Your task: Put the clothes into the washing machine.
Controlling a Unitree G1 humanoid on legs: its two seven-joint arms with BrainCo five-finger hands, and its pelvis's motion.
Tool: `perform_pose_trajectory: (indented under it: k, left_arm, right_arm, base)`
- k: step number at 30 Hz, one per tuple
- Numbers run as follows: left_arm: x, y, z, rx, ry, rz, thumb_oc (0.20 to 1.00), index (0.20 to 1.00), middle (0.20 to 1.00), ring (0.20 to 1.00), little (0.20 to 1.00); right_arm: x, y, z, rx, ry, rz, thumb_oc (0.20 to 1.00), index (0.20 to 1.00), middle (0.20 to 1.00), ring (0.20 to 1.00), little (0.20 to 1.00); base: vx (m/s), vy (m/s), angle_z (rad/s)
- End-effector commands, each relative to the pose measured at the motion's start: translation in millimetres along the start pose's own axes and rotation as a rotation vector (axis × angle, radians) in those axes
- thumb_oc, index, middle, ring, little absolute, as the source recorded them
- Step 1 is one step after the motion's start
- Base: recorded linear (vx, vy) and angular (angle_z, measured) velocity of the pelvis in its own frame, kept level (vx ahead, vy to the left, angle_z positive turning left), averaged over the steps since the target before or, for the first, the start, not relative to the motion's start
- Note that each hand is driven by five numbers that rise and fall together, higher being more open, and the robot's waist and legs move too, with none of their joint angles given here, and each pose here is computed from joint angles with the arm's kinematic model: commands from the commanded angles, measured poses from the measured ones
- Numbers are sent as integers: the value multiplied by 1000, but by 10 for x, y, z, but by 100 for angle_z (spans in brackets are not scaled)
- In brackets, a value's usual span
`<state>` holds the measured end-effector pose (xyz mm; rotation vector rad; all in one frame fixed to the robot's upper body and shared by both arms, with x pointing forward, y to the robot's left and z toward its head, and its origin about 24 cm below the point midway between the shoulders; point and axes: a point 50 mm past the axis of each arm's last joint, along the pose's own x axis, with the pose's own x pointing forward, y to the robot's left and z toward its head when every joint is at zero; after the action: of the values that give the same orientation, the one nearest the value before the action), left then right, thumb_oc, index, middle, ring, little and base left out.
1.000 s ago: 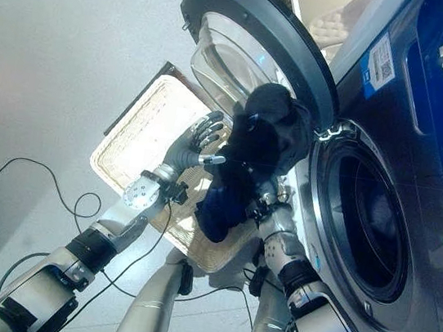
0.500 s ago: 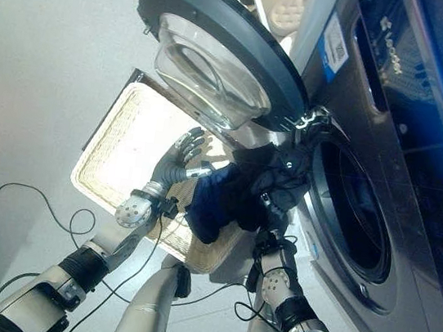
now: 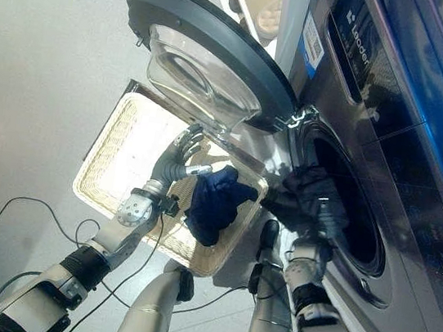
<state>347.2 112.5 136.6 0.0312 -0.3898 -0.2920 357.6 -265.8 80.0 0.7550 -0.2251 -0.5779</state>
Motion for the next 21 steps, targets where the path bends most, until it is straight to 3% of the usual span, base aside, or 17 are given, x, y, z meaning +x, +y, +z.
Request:
perform_pose_trajectory:
  k: [1, 12, 19, 21]
  left_arm:
    - [116, -74, 222, -30, -94, -41, 1000, 1000, 1000, 1000, 1000]
    - [154, -72, 415, -12, -124, -80, 1000, 1000, 1000, 1000, 1000]
    - [128, -151, 481, -19, -144, -99, 1000, 1000, 1000, 1000, 1000]
    - [143, -188, 503, -22, -148, -104, 1000, 1000, 1000, 1000, 1000]
  right_arm:
    - [161, 3, 482, -51, -194, -63, 200, 200, 200, 200, 200]
    - [355, -32, 1251, 24, -404, -351, 200, 200, 200, 200, 200]
    - [318, -58, 1549, 307, -519, -556, 200, 200, 200, 200, 200]
    - [287, -88, 1584, 466, -538, -634, 200, 200, 200, 200, 200]
  base:
    - [-6, -77, 5]
    - [-12, -39, 6]
    - [-9, 0, 3]
    - [-25, -6, 5]
